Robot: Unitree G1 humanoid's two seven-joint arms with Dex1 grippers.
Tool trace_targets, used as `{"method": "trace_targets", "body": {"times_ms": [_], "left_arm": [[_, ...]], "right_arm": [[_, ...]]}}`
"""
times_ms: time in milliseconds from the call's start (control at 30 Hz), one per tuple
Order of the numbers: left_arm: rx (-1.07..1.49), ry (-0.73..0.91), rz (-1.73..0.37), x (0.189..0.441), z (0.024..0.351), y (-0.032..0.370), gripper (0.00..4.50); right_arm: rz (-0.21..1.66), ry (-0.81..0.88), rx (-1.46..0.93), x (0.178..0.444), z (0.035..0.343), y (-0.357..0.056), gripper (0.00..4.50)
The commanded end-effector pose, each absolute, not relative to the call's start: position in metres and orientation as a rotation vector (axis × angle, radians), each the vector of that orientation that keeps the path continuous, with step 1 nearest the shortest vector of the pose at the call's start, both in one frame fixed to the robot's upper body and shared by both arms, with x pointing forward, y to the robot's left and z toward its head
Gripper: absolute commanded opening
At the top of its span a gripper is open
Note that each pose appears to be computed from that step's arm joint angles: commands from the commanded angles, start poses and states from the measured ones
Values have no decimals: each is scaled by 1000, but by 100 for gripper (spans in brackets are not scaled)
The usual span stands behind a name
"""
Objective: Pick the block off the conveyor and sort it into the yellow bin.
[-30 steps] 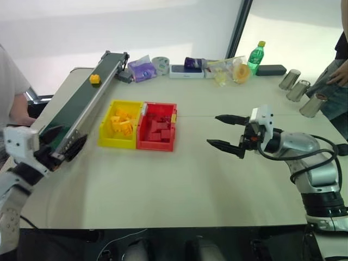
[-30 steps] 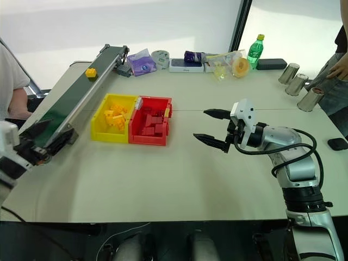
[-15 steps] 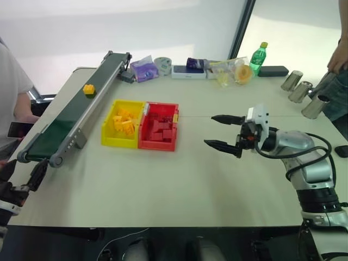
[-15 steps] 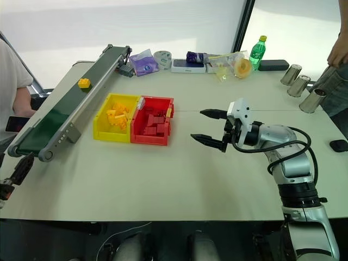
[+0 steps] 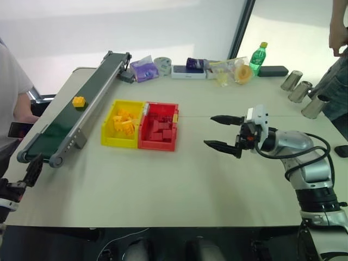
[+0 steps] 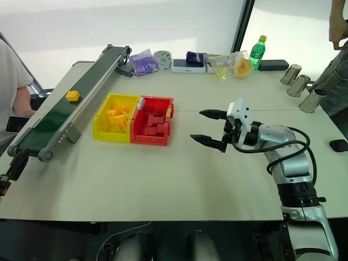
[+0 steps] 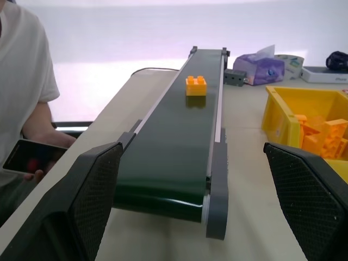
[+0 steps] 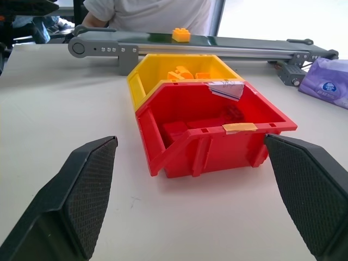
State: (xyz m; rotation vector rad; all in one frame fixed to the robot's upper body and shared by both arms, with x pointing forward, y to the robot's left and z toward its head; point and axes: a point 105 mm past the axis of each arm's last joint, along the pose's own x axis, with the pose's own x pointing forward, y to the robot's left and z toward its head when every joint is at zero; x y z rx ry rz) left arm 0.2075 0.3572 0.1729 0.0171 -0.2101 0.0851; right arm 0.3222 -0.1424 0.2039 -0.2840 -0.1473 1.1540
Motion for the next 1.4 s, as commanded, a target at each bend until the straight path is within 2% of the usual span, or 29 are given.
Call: {"method": "trace_targets", "body": {"times_ms": [33,500,1067,1167,1333,1400], "left_arm": [[36,-224,90,213,181,356,439],[81,13,202,270,193,368,439],[31,113,130,280,168,369,439],[24,116,133,277,164,371,360],[-5,81,131,275,171,368,125],[-3,39,122,274,181,365,129]], "right_arm": [[1153,-200,-313,321,216,-142,450],[1163,-202,-308,321,214,-137,450],[1142,-196,-308,317,213,-141,450],[1142,-196,-309,317,213,-141,450],[1140,-199,-309,318,215,-142,450],[1140,-199,-310,318,215,-142,450]]}}
